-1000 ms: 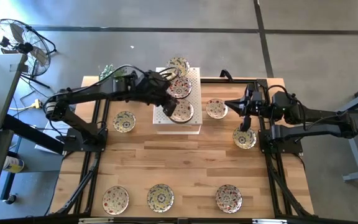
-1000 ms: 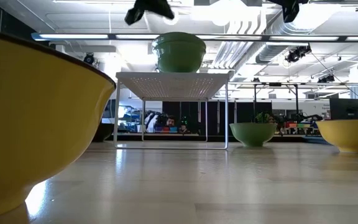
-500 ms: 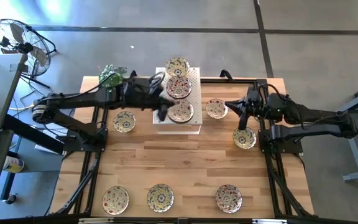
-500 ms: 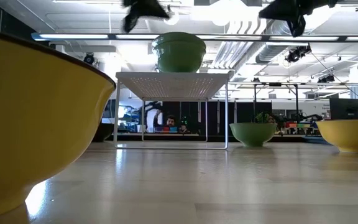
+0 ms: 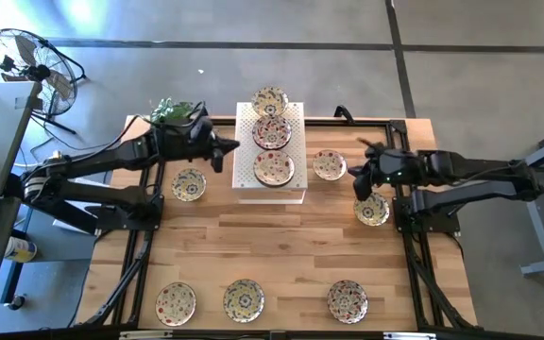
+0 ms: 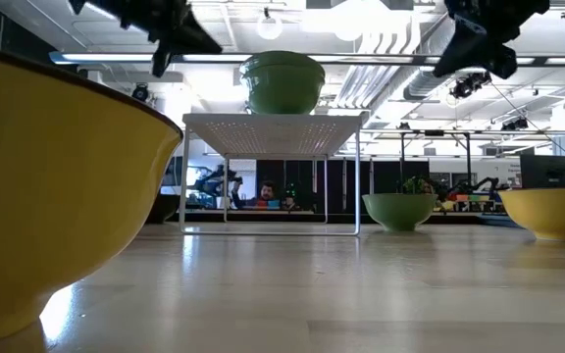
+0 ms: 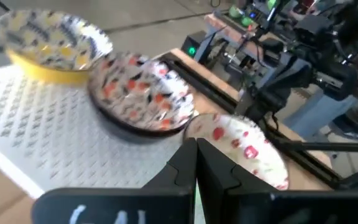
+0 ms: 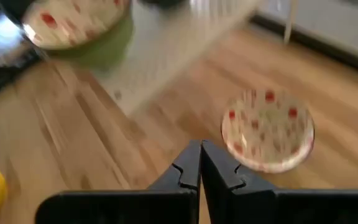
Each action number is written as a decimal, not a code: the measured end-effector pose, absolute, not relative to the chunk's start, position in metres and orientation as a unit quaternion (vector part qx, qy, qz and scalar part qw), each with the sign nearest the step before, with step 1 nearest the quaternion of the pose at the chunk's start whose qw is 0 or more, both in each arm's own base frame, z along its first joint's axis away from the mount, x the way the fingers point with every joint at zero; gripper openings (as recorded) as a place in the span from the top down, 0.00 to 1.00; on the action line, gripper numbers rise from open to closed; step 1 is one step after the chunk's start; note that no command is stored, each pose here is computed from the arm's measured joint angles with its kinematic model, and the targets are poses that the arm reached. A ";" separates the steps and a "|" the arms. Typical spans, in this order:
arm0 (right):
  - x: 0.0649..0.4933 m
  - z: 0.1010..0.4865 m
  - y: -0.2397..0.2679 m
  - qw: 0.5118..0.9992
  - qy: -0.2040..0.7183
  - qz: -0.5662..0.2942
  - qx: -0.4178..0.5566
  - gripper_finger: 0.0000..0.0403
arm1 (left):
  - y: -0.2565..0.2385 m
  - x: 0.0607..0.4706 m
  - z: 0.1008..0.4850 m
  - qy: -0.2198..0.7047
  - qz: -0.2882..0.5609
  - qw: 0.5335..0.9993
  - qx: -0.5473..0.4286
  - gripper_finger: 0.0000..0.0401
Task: Pick & Place Mini bowls
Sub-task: Stack the yellow patterned bowl on top of the yellow patterned bowl on the shelf
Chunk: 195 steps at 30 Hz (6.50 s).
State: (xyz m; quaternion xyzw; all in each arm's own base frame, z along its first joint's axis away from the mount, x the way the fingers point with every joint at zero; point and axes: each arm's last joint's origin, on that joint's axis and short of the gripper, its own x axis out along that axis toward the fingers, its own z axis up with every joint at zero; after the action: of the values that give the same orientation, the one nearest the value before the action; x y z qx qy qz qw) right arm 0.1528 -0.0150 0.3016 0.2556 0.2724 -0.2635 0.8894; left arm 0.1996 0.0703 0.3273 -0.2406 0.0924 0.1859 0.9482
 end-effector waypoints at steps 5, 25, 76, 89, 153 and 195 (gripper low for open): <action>0.164 0.293 -0.012 0.853 0.333 -0.291 0.277 1.00 | 0.074 0.184 0.323 0.094 0.196 0.950 -0.225 1.00; 0.183 0.285 -0.004 0.833 0.373 -0.204 0.353 1.00 | 0.077 0.188 0.318 0.116 0.194 0.959 -0.171 1.00; 0.192 0.208 -0.067 0.699 0.712 0.003 0.059 0.59 | 0.077 0.188 0.318 0.117 0.194 0.958 -0.173 1.00; 0.200 0.182 -0.082 0.654 0.751 0.085 0.019 0.62 | 0.077 0.188 0.318 0.117 0.194 0.958 -0.173 1.00; 0.295 0.424 -0.179 0.799 0.337 -0.182 0.464 0.99 | 0.077 0.188 0.317 0.118 0.194 0.958 -0.173 1.00; 0.312 0.361 -0.289 0.791 0.233 -0.268 0.498 0.99 | 0.077 0.188 0.318 0.117 0.194 0.958 -0.173 1.00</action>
State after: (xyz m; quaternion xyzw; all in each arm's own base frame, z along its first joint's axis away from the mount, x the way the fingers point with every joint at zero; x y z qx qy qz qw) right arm 0.3119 -0.2886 0.3610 0.4982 0.2328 -0.2679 0.7911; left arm 0.1879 0.0767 0.3175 -0.1734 0.1174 0.1941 0.9584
